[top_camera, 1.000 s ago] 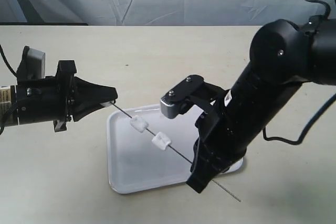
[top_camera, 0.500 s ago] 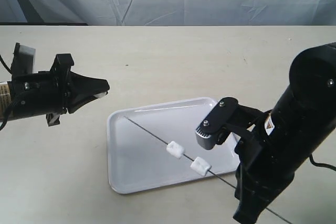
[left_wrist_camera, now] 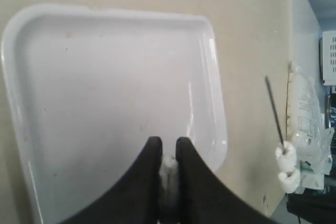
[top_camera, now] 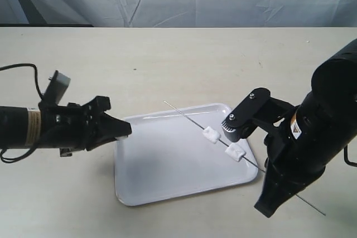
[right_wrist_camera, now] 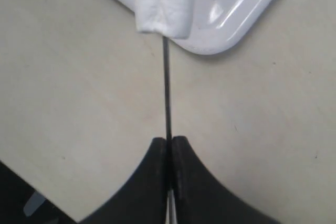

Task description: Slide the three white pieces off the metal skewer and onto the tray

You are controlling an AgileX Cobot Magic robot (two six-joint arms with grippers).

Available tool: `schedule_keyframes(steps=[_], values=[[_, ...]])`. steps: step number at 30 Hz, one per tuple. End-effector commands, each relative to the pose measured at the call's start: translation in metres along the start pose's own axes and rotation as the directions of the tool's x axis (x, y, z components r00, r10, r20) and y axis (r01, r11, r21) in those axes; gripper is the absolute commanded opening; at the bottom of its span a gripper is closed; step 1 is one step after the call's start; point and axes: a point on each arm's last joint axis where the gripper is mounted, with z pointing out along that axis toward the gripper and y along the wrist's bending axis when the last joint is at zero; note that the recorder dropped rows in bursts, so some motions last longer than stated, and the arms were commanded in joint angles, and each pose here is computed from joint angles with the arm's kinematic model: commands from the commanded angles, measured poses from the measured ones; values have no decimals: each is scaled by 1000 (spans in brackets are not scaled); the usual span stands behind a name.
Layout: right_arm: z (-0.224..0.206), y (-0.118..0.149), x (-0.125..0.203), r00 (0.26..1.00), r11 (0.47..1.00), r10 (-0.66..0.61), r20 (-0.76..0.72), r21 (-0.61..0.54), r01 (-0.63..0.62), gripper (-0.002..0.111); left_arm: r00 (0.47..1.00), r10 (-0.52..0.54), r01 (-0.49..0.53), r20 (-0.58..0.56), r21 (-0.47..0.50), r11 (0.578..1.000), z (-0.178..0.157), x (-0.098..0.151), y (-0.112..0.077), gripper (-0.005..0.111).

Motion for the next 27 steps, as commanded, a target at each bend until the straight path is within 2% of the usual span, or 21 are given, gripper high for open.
schedule_keyframes(steps=[1, 11, 14, 20, 25, 27], values=[[-1, -1, 0, 1000, 1000, 15, 24, 3, -15, -1, 998, -5, 4, -64, -8, 1000, 22, 8, 4, 0], [-1, 2, 1, 999, 999, 36, 10, -25, -35, -1, 990, -19, 23, -143, 24, 999, 53, 4, 14, 1], [-2, 4, 0, 998, 997, 58, 19, -52, -57, -1, 988, -3, 6, -154, 23, 1000, 55, 4, 16, 10], [-2, 4, -1, 998, 997, 59, 27, -51, -58, -1, 986, 5, 2, -168, 40, 999, 56, 5, 16, 43], [-2, 3, -7, 993, 997, 69, 92, -46, -65, -1, 980, 5, 42, -201, 230, 972, 53, 7, -2, 45], [-2, 4, -9, 990, 995, 86, 108, -60, -80, -1, 982, 12, 33, -190, 229, 973, 54, 6, -1, 45]])
